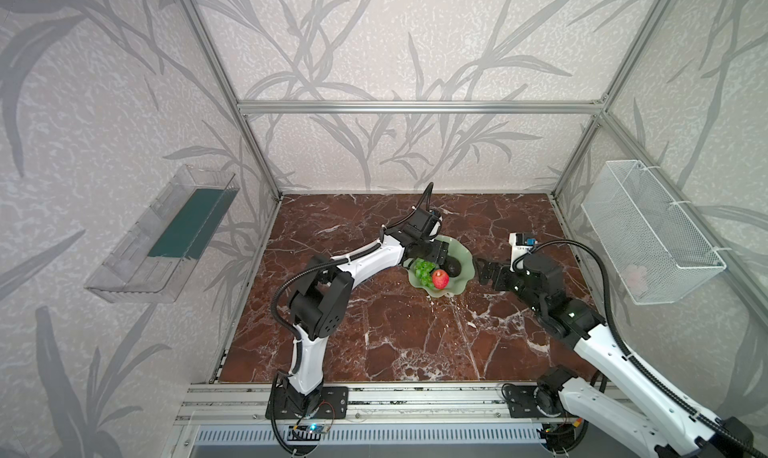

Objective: Place and organize the fake fruits in the fruit bowl

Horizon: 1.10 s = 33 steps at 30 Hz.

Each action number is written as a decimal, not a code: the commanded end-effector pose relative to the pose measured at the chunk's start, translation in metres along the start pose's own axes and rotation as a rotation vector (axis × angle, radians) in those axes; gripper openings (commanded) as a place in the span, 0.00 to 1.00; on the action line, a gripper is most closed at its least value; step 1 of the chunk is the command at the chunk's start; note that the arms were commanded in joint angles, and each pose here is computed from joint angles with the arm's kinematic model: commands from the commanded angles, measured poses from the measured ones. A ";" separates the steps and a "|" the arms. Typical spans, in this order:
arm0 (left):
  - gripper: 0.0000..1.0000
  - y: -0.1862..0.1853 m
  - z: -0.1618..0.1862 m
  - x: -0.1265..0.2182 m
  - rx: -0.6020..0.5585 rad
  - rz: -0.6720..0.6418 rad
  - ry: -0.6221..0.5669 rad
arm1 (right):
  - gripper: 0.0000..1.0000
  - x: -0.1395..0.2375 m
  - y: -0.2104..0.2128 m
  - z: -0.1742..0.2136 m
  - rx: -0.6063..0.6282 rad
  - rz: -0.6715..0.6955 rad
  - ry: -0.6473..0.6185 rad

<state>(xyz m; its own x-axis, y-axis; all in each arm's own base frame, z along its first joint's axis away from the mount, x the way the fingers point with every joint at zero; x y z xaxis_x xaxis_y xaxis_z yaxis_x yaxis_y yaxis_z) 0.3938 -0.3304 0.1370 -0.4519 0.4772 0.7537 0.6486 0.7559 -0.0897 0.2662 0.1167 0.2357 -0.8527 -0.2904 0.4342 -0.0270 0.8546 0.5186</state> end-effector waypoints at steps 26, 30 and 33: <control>0.99 0.075 0.013 0.220 -0.012 -0.643 -0.665 | 0.99 -0.024 -0.024 -0.011 0.118 0.147 -0.017; 0.99 0.108 0.078 0.241 0.067 -0.797 -0.648 | 0.99 -0.029 -0.052 -0.020 0.142 0.293 -0.111; 0.99 0.134 0.128 0.252 0.164 -0.903 -0.629 | 0.99 -0.029 -0.075 -0.025 0.166 0.379 -0.199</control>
<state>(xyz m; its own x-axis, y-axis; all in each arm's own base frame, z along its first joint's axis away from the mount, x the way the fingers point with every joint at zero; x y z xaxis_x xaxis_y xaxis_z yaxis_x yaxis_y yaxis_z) 0.2984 -0.0890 0.2405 -0.9876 -0.0121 0.1567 0.0210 0.9780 0.2075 0.3006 0.0750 0.2019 -0.8765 -0.0180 0.4810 0.1403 0.9463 0.2912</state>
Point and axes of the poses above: each gripper's point midway between its finger pads, its own x axis back along the fingers, its own y axis along the line the jaws close on, z = x × y, the point moved 3 cm from there along x, back along the fingers, and after that the axes turned 13 degrees about -x, right-handed, at the moved point
